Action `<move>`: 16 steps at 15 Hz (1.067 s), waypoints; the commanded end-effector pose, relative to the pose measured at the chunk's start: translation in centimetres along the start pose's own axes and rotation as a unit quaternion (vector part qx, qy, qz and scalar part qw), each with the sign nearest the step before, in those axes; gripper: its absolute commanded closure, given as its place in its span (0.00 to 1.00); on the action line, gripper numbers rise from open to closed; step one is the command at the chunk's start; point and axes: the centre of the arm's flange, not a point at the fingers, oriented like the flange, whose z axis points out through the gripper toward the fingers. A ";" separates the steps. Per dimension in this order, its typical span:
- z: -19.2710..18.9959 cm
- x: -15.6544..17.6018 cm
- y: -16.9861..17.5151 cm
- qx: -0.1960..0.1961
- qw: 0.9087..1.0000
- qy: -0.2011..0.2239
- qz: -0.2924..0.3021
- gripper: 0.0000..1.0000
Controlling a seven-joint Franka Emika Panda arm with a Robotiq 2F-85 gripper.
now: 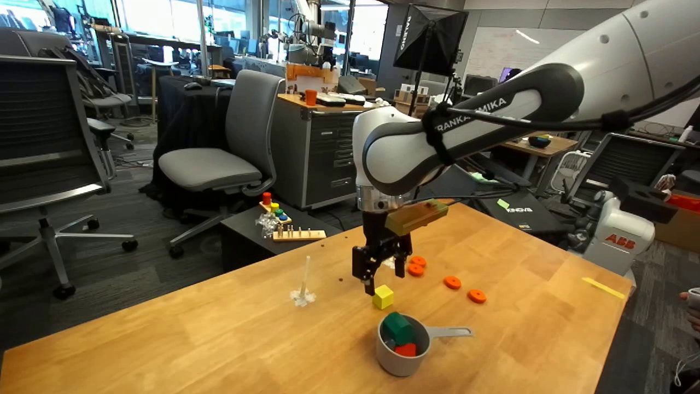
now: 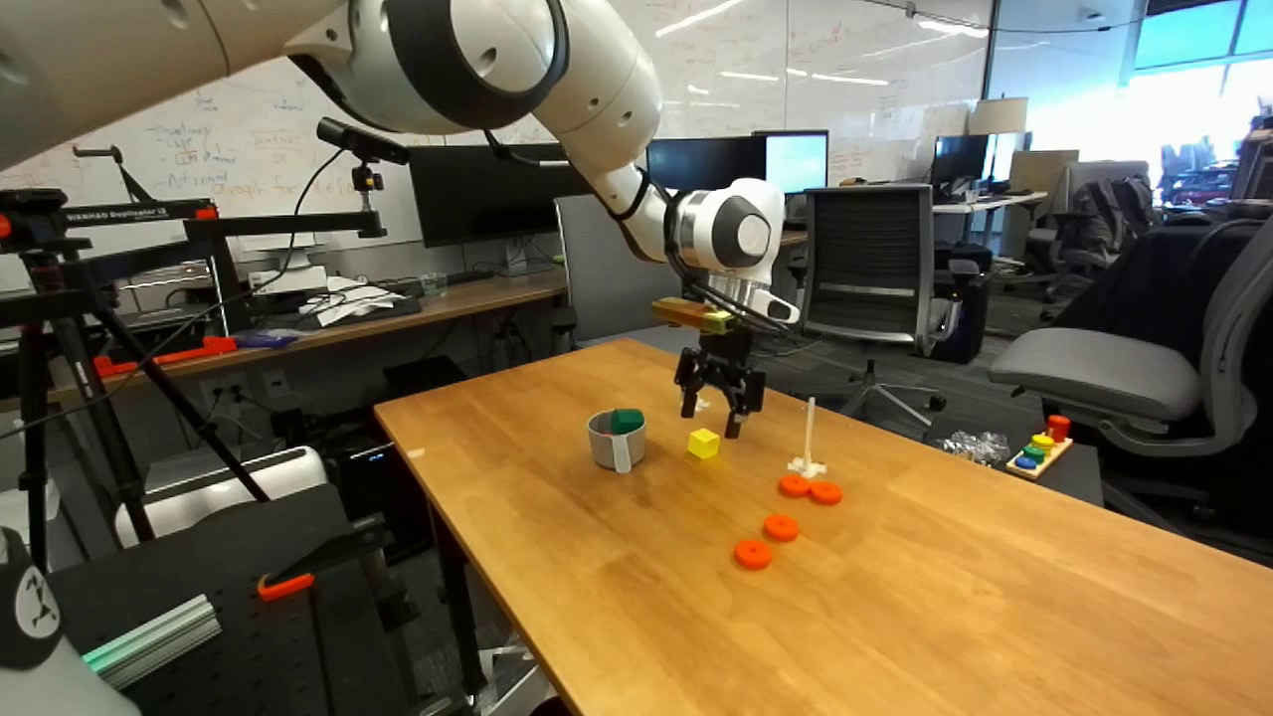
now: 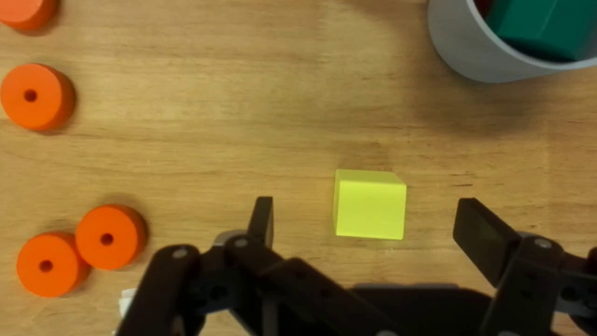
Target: Put the orange, green and yellow blocks in the gray pot respectively
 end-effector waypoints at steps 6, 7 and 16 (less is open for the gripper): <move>1.0 3.0 -1.1 0.028 1.000 0.000 0.000 0.51; 1.0 3.0 -1.0 0.035 0.999 0.000 0.003 0.60; -5.8 0.1 -0.6 0.084 0.995 0.048 0.022 0.86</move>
